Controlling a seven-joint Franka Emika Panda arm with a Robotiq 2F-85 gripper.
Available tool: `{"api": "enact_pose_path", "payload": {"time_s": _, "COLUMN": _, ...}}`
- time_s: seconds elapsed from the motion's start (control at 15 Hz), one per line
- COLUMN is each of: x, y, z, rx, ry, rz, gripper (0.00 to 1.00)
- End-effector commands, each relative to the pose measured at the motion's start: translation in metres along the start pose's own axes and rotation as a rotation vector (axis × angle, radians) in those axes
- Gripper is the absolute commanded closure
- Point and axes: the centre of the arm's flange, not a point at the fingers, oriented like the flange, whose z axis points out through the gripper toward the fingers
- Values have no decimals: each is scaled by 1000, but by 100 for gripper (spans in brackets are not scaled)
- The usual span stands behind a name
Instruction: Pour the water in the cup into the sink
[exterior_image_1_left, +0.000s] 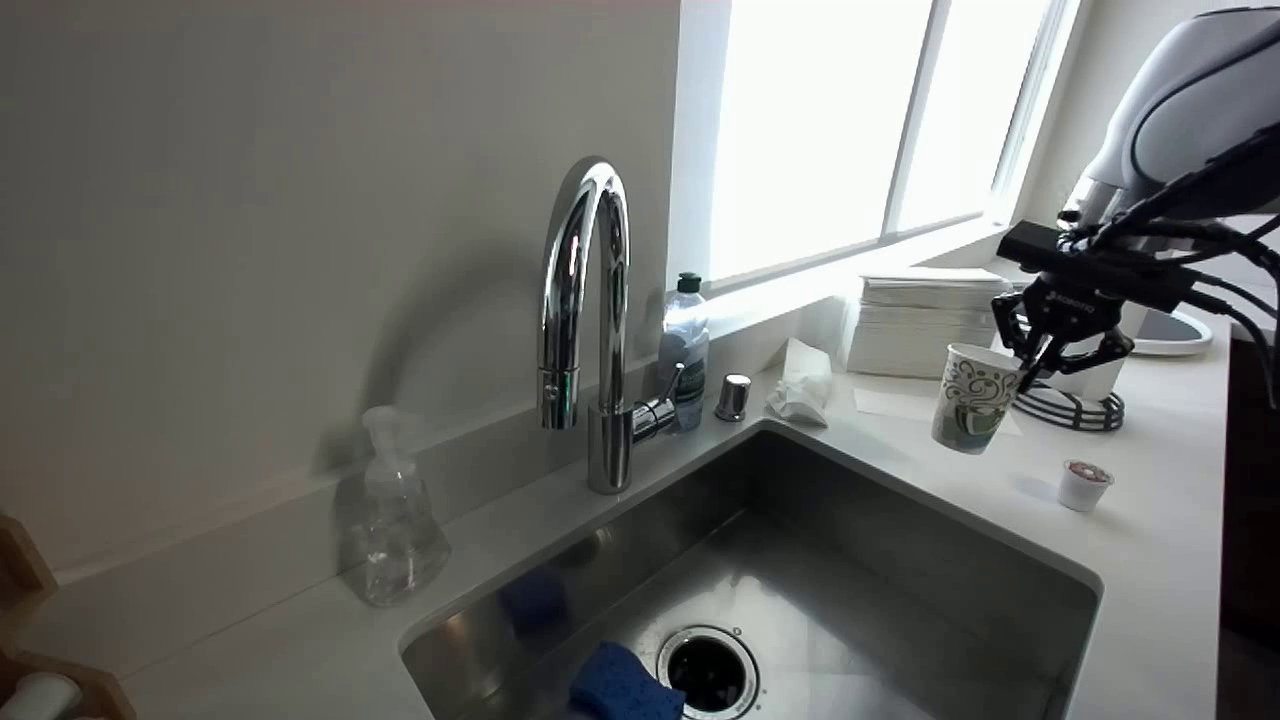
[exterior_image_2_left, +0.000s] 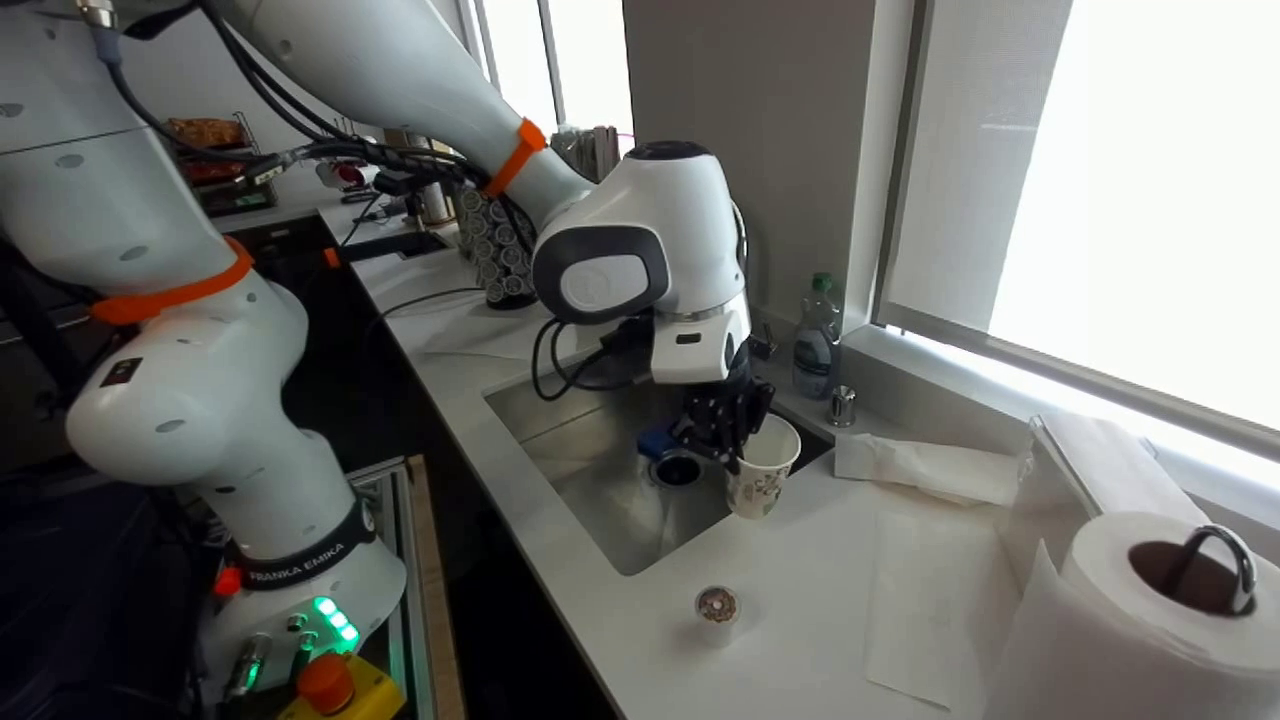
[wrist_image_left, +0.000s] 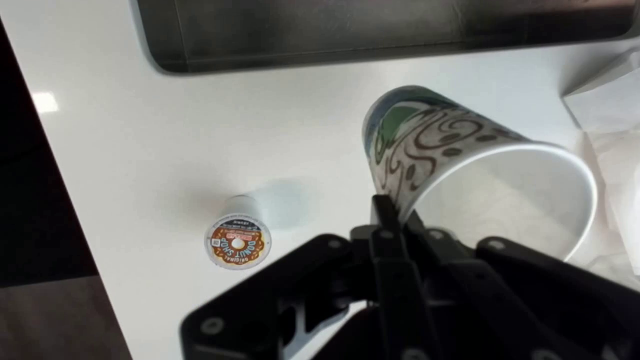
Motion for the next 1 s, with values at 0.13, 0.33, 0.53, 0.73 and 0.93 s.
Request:
{"api": "enact_pose_path", "payload": {"time_s": 0.13, "x": -1, "y": -15, "z": 34, "rx": -62, "ry": 121, "rz": -1, "gripper": 99}}
{"api": "enact_pose_path", "payload": {"time_s": 0.33, "x": -2, "y": -19, "z": 44, "rx": -50, "ry": 156, "rz": -6, "gripper": 99}}
{"api": "enact_pose_path", "payload": {"time_s": 0.53, "x": -2, "y": -22, "z": 54, "rx": -35, "ry": 162, "rz": -2, "gripper": 91}}
{"api": "enact_pose_path", "payload": {"time_s": 0.73, "x": -1, "y": -21, "z": 63, "rx": -17, "ry": 161, "rz": 12, "gripper": 66}}
{"api": "enact_pose_path", "payload": {"time_s": 0.93, "x": -1, "y": -18, "z": 55, "rx": 4, "ry": 164, "rz": 14, "gripper": 47}}
